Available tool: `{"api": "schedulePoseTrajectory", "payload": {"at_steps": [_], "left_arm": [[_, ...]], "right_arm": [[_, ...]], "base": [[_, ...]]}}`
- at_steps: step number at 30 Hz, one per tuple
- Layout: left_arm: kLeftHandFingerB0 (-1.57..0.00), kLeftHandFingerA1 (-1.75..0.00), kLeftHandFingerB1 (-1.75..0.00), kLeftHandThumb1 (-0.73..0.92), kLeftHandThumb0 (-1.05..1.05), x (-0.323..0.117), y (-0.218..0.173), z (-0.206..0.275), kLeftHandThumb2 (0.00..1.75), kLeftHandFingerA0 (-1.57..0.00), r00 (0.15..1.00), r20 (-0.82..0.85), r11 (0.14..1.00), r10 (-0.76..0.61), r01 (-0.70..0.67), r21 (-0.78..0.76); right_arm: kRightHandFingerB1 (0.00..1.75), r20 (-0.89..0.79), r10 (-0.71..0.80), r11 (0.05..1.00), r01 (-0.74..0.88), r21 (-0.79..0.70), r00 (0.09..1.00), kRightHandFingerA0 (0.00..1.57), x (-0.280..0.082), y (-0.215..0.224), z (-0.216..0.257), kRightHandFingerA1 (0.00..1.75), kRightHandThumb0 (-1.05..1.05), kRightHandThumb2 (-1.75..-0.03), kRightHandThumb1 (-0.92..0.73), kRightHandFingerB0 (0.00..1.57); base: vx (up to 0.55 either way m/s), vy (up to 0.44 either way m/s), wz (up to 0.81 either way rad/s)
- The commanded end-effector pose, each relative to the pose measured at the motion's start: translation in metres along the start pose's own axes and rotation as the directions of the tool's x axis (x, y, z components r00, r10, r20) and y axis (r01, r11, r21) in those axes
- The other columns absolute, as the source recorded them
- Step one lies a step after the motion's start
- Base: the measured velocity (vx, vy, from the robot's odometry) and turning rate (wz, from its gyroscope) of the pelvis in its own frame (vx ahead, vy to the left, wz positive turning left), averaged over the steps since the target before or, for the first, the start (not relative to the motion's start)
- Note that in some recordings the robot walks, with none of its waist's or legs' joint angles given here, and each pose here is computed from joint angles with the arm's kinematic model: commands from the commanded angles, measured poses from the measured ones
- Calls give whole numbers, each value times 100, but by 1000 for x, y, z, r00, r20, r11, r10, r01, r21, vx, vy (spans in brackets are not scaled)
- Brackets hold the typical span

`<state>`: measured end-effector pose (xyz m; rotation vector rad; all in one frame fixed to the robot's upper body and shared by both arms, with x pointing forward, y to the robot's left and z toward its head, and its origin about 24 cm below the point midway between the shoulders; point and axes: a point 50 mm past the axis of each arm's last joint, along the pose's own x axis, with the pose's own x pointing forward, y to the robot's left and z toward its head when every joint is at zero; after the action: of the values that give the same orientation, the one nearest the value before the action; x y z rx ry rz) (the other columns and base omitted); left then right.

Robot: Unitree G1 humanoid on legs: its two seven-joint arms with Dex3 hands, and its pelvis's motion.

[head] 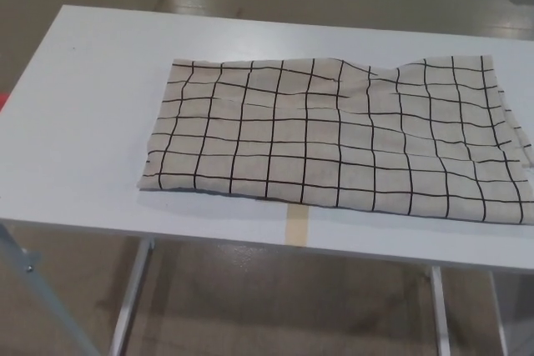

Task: Use the left hand to fold a white towel with checkered patterns in half.

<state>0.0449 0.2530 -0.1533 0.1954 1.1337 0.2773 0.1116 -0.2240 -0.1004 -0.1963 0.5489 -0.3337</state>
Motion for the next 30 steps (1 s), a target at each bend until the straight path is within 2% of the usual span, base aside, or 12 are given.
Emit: {"api": "schedulePoseTrajectory", "payload": {"at_steps": [1,10,13,16,20,21,22,24,25,26,29,30], "left_arm": [[0,-3,0,48,-82,6,71,142,85,0,826,487,946,285,-160,-281],[0,0,0,45,-77,2,77,147,81,0,811,533,968,239,-156,-198],[0,0,0,36,-55,-12,72,154,63,0,745,644,984,175,-108,-143],[0,0,0,39,-42,-31,66,161,60,0,646,755,993,116,-102,-66],[0,0,0,38,-39,-42,67,168,59,0,602,793,994,88,-109,-28],[0,0,0,44,-33,-56,68,182,53,0,538,841,995,57,-96,-6],[0,0,0,44,-33,-63,69,187,53,0,514,857,996,45,-89,1],[0,0,0,44,-55,-72,72,202,57,0,453,890,994,54,-109,-5],[0,0,0,44,-55,-73,73,206,57,0,442,895,993,58,-120,-5],[0,0,0,42,-70,-70,79,209,55,0,449,890,990,75,-139,-13],[0,0,0,42,-71,-54,94,193,59,0,555,822,989,130,-129,-69],[0,0,0,43,-69,-50,96,187,59,0,589,796,989,138,-118,-85]], "right_arm": [[35,102,-81,986,64,156,992,17,-6,-5,6,36,-44,-71,-66,17],[35,74,-55,984,41,172,996,17,-14,-5,1,36,-45,-72,-66,16],[35,94,-45,988,30,149,995,16,-14,-1,3,36,-45,-72,-66,16],[35,122,-30,992,15,127,992,16,-14,0,4,36,-45,-71,-65,15],[35,133,-24,993,8,118,991,15,-15,1,4,35,-45,-70,-65,15],[34,145,-22,993,4,121,989,15,-14,2,6,35,-45,-70,-64,15],[34,150,-21,992,2,123,989,15,-14,3,7,35,-45,-70,-64,15],[34,170,-3,994,-16,112,985,15,-13,5,10,35,-45,-69,-63,14],[34,177,4,994,-24,111,984,15,-11,5,11,35,-45,-69,-63,14],[34,192,24,993,-46,110,981,14,-6,11,16,35,-46,-70,-63,14],[34,202,78,988,-102,114,976,13,2,26,23,35,-45,-70,-62,13],[28,206,87,987,-112,115,975,18,4,29,24,31,-41,-61,-68,13]], "base": [[0,0,0],[0,0,0],[0,0,0],[0,0,0],[-5,-6,5],[0,0,0],[0,0,0],[0,0,0],[0,0,0],[0,0,0],[0,0,0],[0,0,0]]}}
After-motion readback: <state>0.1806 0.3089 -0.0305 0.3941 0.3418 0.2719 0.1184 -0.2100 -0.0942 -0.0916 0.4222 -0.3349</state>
